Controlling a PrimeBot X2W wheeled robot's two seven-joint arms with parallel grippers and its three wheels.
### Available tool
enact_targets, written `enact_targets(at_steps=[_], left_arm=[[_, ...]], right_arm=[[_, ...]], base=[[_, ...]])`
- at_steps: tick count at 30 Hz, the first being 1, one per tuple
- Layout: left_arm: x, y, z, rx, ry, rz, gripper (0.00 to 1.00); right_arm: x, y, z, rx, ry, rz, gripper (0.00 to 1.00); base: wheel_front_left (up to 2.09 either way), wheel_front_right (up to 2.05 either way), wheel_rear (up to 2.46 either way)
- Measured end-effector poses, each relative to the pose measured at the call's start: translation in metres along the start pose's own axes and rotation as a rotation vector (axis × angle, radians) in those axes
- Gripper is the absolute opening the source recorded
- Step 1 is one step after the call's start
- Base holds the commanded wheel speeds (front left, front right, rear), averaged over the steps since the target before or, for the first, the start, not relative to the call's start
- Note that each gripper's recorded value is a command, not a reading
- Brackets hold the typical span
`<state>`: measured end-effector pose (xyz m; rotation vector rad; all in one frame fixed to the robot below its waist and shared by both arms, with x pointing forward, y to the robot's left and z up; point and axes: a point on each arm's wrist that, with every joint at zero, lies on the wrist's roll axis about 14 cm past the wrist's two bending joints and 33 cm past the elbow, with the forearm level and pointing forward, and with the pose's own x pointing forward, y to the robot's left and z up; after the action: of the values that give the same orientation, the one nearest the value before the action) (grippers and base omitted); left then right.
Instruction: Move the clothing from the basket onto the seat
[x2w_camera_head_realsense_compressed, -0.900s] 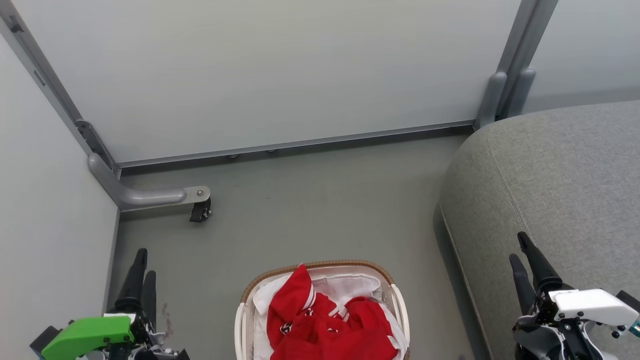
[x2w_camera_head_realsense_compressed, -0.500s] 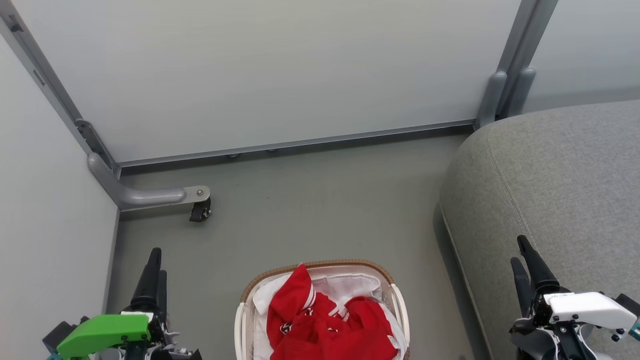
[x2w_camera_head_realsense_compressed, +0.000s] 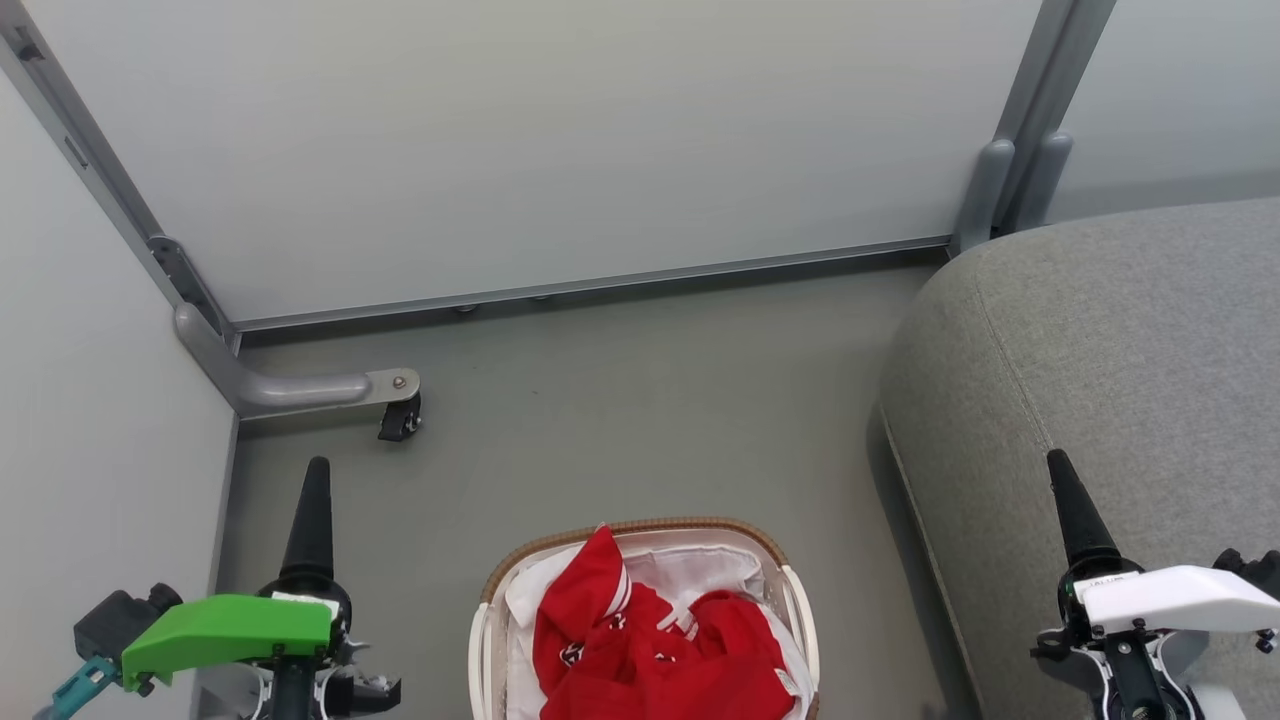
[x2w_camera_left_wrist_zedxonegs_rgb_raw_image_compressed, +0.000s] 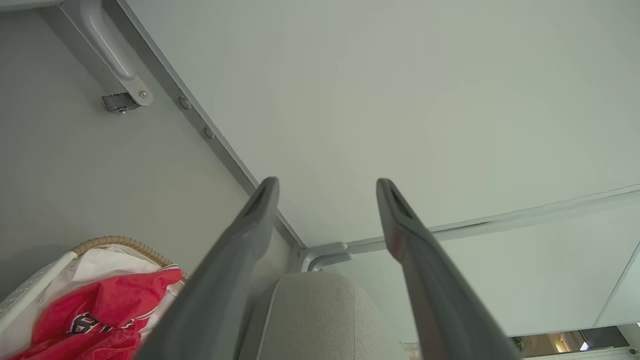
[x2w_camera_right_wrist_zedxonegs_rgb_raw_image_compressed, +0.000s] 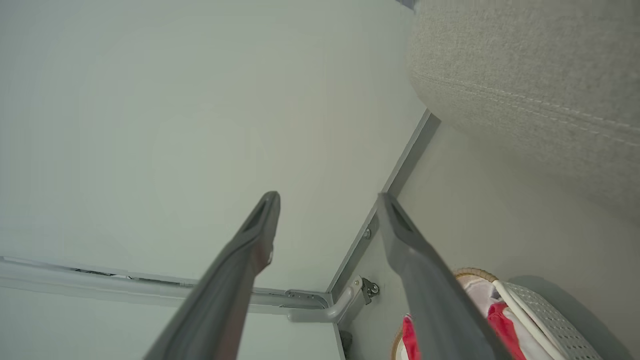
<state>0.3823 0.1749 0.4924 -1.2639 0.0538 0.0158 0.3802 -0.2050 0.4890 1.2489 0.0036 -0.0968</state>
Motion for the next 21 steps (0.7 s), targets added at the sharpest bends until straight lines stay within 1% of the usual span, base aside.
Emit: enact_targets(at_steps=[4, 7, 17, 21], left_arm=[[0.001, -0.006, -0.003, 0.095, 0.006, -0.015, 1.00], [0.002, -0.009, -0.006, 0.166, 0.012, -0.022, 1.00], [0.002, -0.017, -0.017, 0.366, 0.026, -0.043, 1.00], [-0.001, -0.014, -0.020, 0.445, 0.029, -0.040, 1.00]], right_arm=[[0.001, 0.008, 0.000, -0.128, -0.002, 0.026, 1.00], [0.001, 0.013, 0.000, -0.201, -0.005, 0.042, 1.00], [-0.003, 0.012, 0.000, -0.394, -0.010, 0.049, 1.00], [-0.004, 0.013, -0.001, -0.473, -0.010, 0.056, 1.00]], base=[[0.00, 0.00, 0.00], [0.00, 0.00, 0.00], [0.00, 0.00, 0.00], [0.00, 0.00, 0.00]])
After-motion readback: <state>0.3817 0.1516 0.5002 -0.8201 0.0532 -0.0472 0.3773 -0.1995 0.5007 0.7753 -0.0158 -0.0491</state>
